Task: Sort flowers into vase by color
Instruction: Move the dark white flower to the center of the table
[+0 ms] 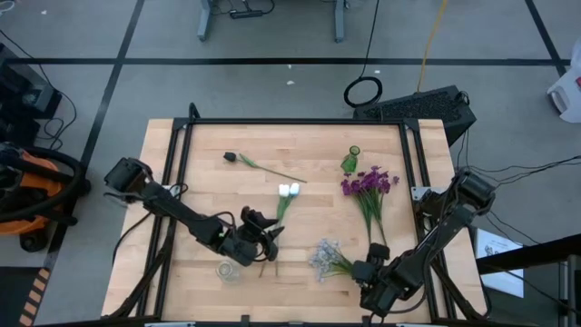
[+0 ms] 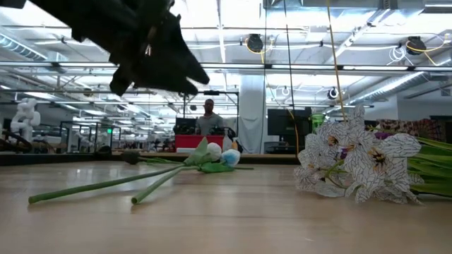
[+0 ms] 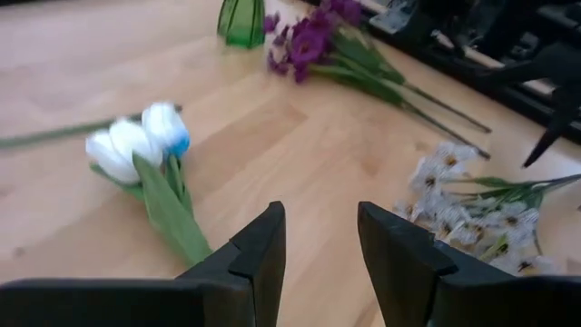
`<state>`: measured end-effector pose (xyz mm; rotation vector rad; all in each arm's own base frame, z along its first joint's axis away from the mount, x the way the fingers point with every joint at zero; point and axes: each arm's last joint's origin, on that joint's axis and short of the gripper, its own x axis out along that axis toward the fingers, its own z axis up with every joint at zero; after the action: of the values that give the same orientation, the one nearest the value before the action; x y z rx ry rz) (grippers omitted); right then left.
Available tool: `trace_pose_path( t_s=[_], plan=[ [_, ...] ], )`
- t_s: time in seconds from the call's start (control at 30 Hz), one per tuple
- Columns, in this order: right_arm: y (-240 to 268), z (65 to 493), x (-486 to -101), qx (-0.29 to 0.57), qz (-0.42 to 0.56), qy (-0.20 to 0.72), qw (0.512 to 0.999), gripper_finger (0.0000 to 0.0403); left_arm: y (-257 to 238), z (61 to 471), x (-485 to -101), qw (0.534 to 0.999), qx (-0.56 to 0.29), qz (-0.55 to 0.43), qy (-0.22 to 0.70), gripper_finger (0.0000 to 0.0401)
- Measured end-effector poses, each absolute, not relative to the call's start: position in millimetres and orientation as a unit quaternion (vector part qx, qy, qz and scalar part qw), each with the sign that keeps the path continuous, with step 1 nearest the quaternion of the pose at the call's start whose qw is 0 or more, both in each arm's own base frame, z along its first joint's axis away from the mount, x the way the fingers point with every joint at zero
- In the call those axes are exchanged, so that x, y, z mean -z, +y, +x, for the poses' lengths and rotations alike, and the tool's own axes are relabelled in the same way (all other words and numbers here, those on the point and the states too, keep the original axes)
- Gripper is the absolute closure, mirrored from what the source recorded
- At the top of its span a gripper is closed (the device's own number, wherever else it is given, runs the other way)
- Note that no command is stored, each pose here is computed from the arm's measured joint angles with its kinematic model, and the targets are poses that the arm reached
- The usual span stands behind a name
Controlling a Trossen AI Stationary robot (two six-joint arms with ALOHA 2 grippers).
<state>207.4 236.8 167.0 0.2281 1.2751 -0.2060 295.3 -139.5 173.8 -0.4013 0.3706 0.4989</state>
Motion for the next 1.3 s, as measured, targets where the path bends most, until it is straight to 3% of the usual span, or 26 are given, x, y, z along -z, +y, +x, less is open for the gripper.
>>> trace_pose_path(
  t_s=[0.3, 0.47, 0.7, 1.07, 1.3],
  plan=[
    [235, 214, -155, 0.122, 0.087, 0.582, 0.799, 0.0106, -138, 293, -183, 0.940, -0.234, -0.171, 0.179, 0.0257],
    [233, 221, -148, 0.122, 0.096, 0.592, 0.791, 0.0127, -138, 293, -183, 0.940, -0.234, -0.170, 0.180, 0.0257],
    [230, 227, -144, 0.133, 0.105, 0.589, 0.790, 0.0205, -138, 293, -183, 0.941, -0.234, -0.167, 0.180, 0.0257],
    [224, 235, -144, 0.151, 0.127, 0.580, 0.791, 0.0385, -138, 293, -183, 0.941, -0.234, -0.166, 0.180, 0.0257],
    [226, 237, -148, 0.151, 0.161, 0.565, 0.795, 0.0385, -138, 293, -183, 0.941, -0.233, -0.167, 0.181, 0.0257]
  ],
)
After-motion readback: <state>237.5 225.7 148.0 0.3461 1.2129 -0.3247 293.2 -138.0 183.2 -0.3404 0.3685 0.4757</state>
